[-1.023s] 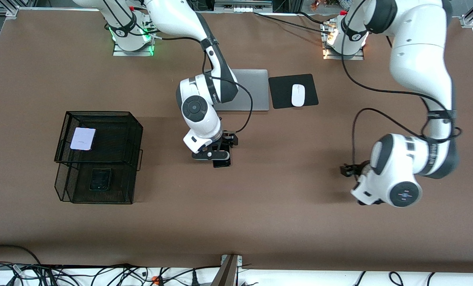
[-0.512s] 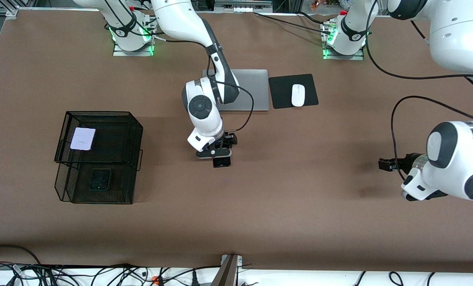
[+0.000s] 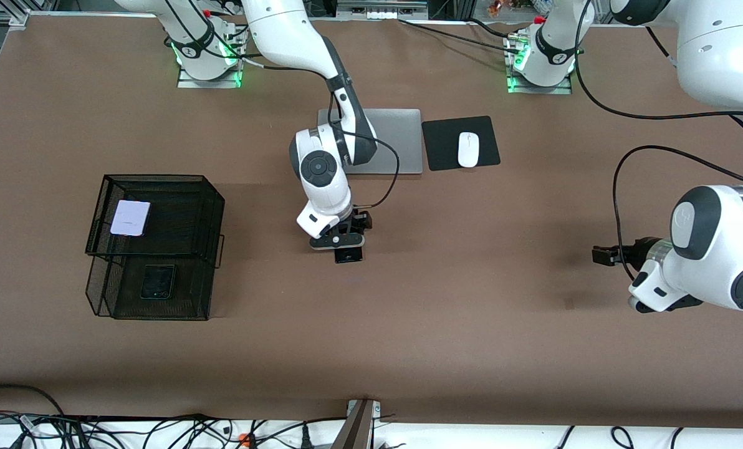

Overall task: Place phones with both arms
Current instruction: 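Lift and carry the smartphone toward the mesh tray with the right gripper, then lower the smartphone into the tray and open the right gripper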

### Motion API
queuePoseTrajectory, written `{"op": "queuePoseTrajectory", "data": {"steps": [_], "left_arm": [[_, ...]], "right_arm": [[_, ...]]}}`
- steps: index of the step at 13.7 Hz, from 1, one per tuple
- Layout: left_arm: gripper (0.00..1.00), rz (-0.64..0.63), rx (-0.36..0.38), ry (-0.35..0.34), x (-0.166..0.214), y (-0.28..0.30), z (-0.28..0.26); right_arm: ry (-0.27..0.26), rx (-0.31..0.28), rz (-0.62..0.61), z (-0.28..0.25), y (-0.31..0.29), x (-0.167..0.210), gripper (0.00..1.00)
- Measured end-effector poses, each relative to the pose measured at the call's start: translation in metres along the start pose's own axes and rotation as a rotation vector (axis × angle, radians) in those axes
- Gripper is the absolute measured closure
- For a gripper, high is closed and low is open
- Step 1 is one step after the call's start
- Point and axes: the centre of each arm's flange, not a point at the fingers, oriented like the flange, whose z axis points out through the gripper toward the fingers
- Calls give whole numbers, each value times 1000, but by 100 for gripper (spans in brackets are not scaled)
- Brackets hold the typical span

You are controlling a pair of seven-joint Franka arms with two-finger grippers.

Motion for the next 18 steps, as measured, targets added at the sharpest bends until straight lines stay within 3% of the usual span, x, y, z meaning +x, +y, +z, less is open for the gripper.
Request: {"op": "queuePoseTrajectory", "data": {"steps": [3,5,8,10,13,16,18], "left_arm": [[0,34,13,4,-4,25,-1],[0,43,18,6,-6,32,-1],[0,41,15,6,-5,27,-2],[0,45,13,9,-4,23,-2],[0,39,-7,6,-3,17,-2],[0,29,-31,3,-1,8,-2],[0,30,-33,13,0,8,-2]], "right_arm": [[23,1,-5,1,-1,-1,4],[45,-2,-9,0,-2,-4,22],[51,-6,-11,0,-1,-4,22],[37,-43,11,-16,20,11,22],[10,-115,18,-109,98,63,22],[-80,-99,5,-213,192,82,22],[-129,-88,6,-250,251,78,22]]}}
